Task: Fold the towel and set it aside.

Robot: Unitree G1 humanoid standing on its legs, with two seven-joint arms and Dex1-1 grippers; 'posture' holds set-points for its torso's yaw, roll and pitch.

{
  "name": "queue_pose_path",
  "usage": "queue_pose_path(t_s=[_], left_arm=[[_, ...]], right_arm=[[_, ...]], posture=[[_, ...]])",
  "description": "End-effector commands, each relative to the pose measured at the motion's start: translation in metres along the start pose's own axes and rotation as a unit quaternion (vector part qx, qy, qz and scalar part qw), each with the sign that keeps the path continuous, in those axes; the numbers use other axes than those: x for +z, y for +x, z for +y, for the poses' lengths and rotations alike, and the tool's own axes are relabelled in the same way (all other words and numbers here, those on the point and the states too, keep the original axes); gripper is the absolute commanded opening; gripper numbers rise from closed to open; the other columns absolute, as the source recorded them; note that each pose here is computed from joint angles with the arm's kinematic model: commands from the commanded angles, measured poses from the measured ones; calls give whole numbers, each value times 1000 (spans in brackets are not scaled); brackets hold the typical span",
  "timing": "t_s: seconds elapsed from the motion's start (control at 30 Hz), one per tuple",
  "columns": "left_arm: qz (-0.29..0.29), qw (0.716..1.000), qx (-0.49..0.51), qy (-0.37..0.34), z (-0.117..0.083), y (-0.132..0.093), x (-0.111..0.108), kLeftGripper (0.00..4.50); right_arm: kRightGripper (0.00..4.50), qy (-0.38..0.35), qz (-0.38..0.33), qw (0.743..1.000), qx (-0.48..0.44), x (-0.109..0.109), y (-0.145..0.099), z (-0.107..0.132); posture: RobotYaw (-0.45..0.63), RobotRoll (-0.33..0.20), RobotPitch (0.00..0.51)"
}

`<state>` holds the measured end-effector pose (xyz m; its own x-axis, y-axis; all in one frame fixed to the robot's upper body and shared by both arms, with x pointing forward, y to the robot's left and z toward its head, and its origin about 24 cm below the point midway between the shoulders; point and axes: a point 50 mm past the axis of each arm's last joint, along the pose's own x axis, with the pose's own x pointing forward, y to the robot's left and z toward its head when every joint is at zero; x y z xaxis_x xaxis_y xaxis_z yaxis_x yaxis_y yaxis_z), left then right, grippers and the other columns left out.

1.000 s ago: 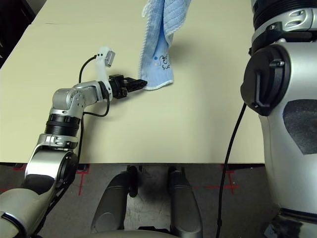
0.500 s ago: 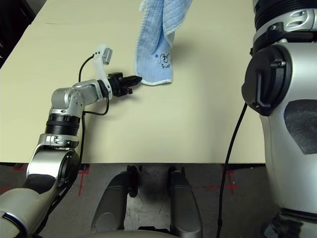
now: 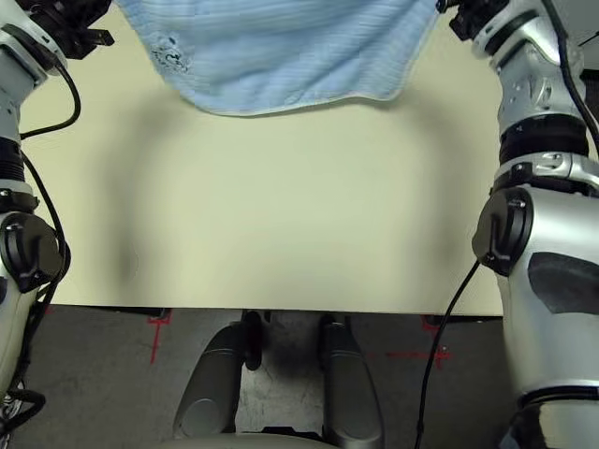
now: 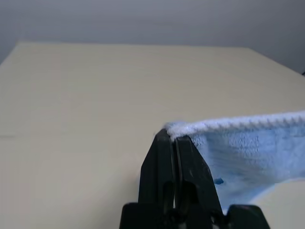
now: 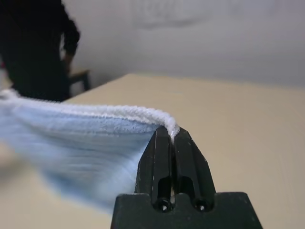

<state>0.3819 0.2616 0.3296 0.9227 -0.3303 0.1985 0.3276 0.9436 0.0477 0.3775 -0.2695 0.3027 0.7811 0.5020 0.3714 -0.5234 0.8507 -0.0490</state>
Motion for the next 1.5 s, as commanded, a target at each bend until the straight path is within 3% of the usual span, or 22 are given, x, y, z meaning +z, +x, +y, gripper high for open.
queue_pose_path(t_s=[0.03, 0.4, 0.5, 0.6, 0.7, 0.8, 0.87, 0.9, 0.97, 1.07, 1.1, 1.2, 1.27, 1.33, 1.37, 1.5], left_arm=[[43, 999, 2, 12, 12, -9, -2, 62], [124, 991, -38, -10, 19, -19, -20, 62], [176, 978, -109, -33, 13, -26, -30, 62], [212, 970, -116, -37, 15, -30, -42, 62], [218, 973, -70, -12, 19, -24, -49, 62], [150, 984, 57, 79, 26, -8, -45, 62], [32, 985, 94, 139, 19, 5, -20, 62], [-37, 985, 108, 129, 14, 10, -3, 62], [-120, 979, 114, 121, 5, 14, 22, 62], [-148, 975, 85, 146, -3, 17, 28, 62], [-142, 976, 75, 149, -4, 17, 23, 62], [-40, 989, 4, 141, 0, 13, -13, 62], [82, 981, -97, 147, 0, 4, -46, 62], [221, 953, -160, 132, 11, -19, -79, 62], [256, 943, -167, 133, 16, -28, -87, 62], [297, 929, -178, 131, 21, -39, -90, 62]], right_arm=[[0, 40, 32, 999, 18, -8, -18, -4], [0, 86, 99, 990, 55, -14, -24, -3], [0, 122, 170, 972, 108, -15, -35, -1], [0, 89, 252, 956, 124, -24, -46, -4], [0, -17, 247, 967, 64, -31, -34, -11], [0, -148, 158, 975, -57, -21, -12, -17], [0, -195, 62, 972, -116, 0, 1, -16], [0, -209, 15, 968, -138, 12, 5, -15], [0, -225, -58, 960, -154, 33, 8, -12], [0, -237, -97, 957, -134, 42, 5, -9], [0, -229, -89, 962, -118, 37, 4, -9], [0, -201, 2, 978, -59, 2, -3, -10], [0, -189, 59, 980, -27, -17, -10, -11], [0, -180, 162, 969, 53, -48, -28, -8], [0, -160, 210, 961, 82, -61, -38, -8], [0, -146, 282, 938, 139, -76, -56, -5]], posture=[[67, 0, 313], [73, 0, 326], [87, 0, 325], [89, 0, 324], [81, 0, 324], [78, 0, 325], [81, 0, 328], [81, 0, 328], [78, 0, 327], [69, 0, 328], [66, 0, 328], [54, 0, 330], [53, 0, 334], [51, 0, 336], [50, 0, 339], [53, 0, 343]])
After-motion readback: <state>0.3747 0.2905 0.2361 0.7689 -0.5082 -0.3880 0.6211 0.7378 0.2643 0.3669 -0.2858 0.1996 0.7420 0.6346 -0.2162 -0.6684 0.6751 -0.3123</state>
